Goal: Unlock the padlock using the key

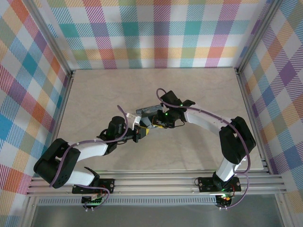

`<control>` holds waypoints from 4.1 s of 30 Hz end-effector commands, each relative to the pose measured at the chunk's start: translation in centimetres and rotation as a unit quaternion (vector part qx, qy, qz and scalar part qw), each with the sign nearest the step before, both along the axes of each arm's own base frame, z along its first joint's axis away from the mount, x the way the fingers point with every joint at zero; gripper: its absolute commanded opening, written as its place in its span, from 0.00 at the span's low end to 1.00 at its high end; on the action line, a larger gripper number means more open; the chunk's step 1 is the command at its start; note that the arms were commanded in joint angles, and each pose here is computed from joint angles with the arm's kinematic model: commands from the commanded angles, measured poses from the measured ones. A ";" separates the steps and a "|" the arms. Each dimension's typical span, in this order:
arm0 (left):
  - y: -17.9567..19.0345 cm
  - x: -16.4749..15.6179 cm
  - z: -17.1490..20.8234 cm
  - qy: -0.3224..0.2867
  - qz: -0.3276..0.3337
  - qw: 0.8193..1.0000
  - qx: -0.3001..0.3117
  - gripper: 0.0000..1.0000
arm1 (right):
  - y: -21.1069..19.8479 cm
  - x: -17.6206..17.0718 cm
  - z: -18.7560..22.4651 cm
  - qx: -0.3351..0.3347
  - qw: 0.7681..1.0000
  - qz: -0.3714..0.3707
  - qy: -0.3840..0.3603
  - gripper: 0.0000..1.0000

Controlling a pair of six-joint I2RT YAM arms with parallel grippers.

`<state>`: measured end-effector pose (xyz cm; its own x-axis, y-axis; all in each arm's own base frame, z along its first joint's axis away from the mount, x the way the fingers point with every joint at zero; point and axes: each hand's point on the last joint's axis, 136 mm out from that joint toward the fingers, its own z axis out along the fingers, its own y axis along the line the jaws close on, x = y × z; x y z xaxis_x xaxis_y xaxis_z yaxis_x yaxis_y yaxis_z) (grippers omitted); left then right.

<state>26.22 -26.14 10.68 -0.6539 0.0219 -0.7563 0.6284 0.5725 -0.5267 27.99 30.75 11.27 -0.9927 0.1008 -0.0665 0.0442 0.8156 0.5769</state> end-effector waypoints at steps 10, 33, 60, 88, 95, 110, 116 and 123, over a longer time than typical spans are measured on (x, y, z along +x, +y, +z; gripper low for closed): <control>-0.8 0.1 0.4 -0.037 -0.006 0.999 -0.012 0.00 | 0.8 0.3 3.7 0.066 0.998 -0.013 0.016 0.00; -1.6 0.5 -0.5 0.000 0.000 0.999 -0.035 0.00 | 0.4 0.5 3.1 0.071 0.997 -0.036 0.012 0.00; 0.4 -1.1 -4.0 0.036 0.021 0.999 0.032 0.00 | -0.8 3.7 -4.1 -0.093 0.970 0.060 -0.215 0.55; 1.0 -1.5 -5.4 0.056 0.025 0.996 0.061 0.00 | -0.1 6.4 -8.2 -0.191 0.946 0.064 -0.256 0.48; 1.2 -1.8 -5.6 0.057 0.024 0.996 0.065 0.00 | 0.8 6.6 -8.8 -0.197 0.943 0.070 -0.259 0.45; 1.7 -1.9 -5.4 0.048 0.026 0.996 0.076 0.00 | 1.7 5.6 -6.3 -0.162 0.949 0.082 -0.258 0.05; 1.2 -1.4 -4.4 0.038 0.026 0.997 0.063 0.00 | 1.6 4.1 -3.9 -0.135 0.959 0.086 -0.235 0.00; 0.2 -1.0 -2.5 0.020 0.013 0.999 0.031 0.00 | 1.5 2.0 -1.5 -0.085 0.979 0.076 -0.172 0.00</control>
<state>24.76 -24.53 5.58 -0.7358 0.0702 -0.6736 0.5323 0.6748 -0.5111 30.99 31.73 7.69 -0.8786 -0.1266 -0.4605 -0.2905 0.9070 0.3049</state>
